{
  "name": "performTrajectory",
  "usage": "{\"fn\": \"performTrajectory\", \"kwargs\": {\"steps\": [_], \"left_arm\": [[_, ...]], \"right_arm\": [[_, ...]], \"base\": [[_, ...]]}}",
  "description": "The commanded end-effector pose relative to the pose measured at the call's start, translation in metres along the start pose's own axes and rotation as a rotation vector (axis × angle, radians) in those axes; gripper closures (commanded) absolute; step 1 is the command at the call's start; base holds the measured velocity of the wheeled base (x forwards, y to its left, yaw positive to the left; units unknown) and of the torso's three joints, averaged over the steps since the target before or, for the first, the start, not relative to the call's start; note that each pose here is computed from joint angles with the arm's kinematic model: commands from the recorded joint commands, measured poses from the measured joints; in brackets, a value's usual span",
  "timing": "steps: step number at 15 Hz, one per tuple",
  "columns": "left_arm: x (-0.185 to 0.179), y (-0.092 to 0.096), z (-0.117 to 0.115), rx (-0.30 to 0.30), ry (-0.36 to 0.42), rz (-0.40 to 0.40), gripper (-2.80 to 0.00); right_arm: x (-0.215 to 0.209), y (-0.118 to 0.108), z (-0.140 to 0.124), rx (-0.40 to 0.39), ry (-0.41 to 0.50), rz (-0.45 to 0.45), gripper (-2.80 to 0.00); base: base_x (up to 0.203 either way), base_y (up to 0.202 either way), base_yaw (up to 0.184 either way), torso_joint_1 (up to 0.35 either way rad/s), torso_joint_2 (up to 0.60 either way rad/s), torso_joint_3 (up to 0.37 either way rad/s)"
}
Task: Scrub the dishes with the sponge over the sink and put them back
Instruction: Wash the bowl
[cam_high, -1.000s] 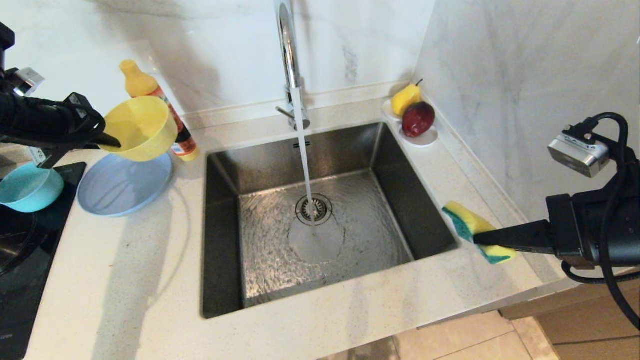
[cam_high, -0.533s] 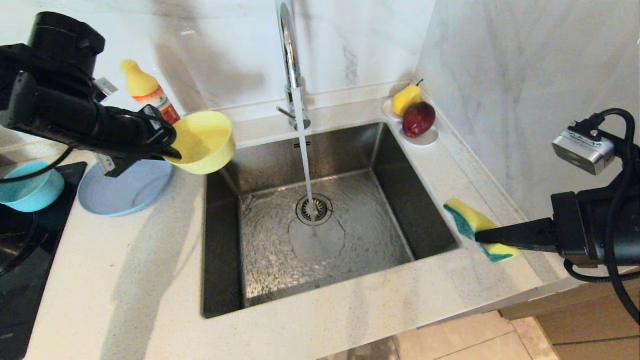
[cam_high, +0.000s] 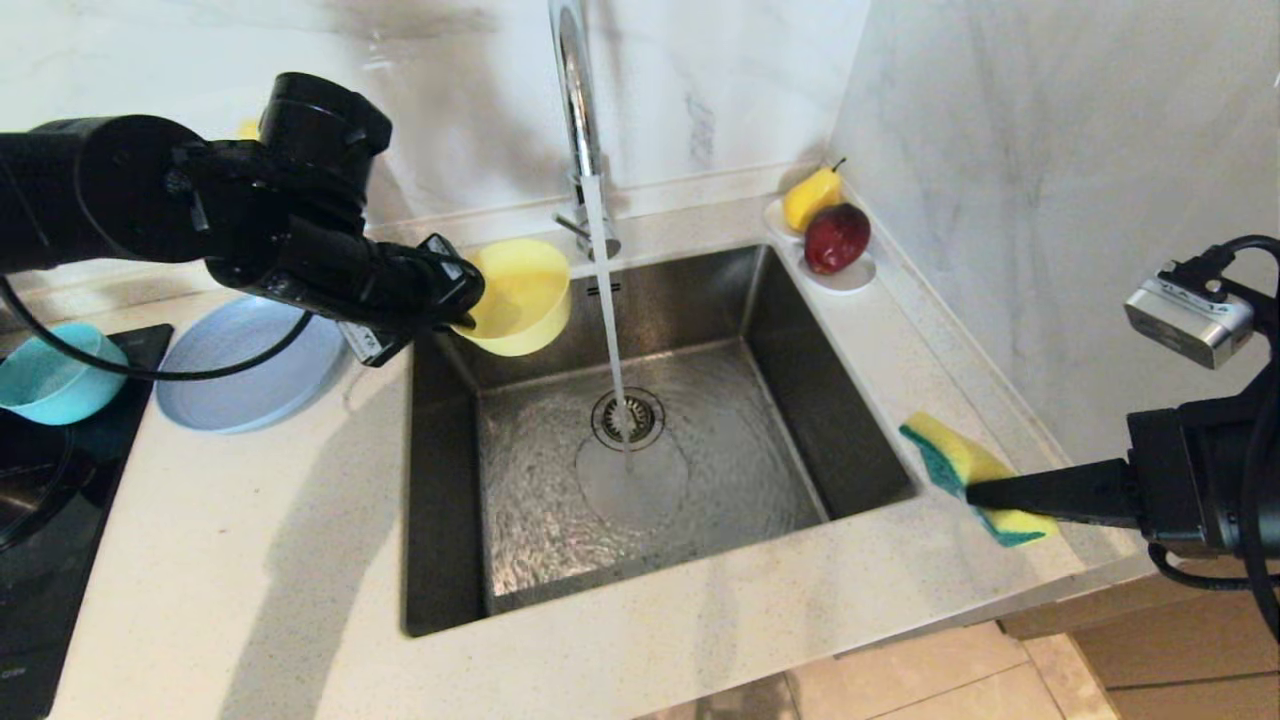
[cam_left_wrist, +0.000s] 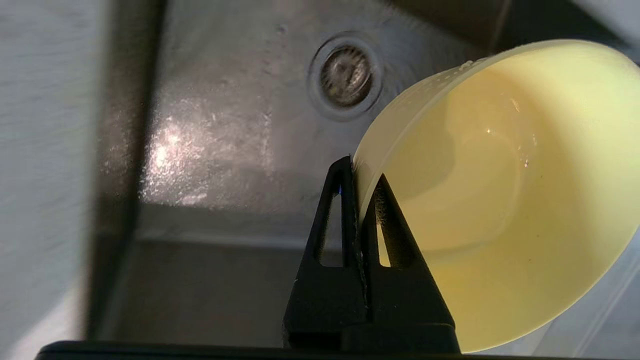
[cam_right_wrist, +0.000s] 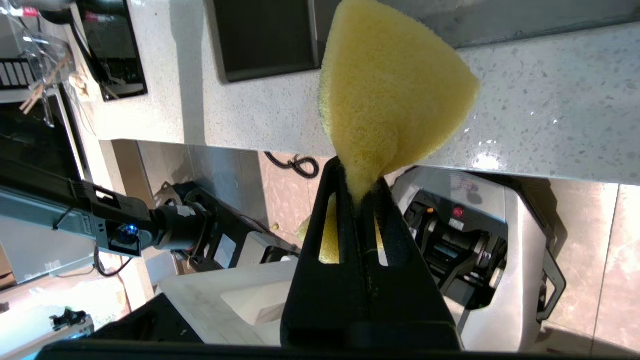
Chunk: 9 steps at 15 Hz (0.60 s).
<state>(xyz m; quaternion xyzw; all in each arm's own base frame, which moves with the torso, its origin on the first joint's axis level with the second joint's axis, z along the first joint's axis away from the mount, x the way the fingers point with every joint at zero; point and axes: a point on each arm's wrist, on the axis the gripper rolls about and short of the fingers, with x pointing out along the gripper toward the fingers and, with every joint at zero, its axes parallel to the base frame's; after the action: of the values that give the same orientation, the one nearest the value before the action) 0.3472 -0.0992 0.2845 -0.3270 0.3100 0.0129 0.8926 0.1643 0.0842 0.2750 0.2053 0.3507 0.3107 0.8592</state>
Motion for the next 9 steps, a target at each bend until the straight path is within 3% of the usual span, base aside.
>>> {"fn": "performTrajectory", "kwargs": {"steps": [1,6,9], "left_arm": [[0.025,-0.01,-0.02,0.015,0.038,0.014,0.0],[0.035,-0.026,-0.038,0.047,0.062,-0.015,0.0],[0.046,-0.028,-0.039,0.045,0.029,-0.025,0.0]], "right_arm": [[0.002,-0.003,-0.004,0.011,0.016,-0.009,0.0],[0.002,-0.004,-0.005,0.006,0.007,-0.003,0.0],[0.003,-0.004,-0.005,0.005,0.009,-0.004,0.0]], "base": [[0.0,0.0,0.0,0.0,0.0,0.0],[0.0,0.0,0.0,0.0,0.0,0.0],[0.0,0.0,0.0,0.0,0.0,0.0]]}}
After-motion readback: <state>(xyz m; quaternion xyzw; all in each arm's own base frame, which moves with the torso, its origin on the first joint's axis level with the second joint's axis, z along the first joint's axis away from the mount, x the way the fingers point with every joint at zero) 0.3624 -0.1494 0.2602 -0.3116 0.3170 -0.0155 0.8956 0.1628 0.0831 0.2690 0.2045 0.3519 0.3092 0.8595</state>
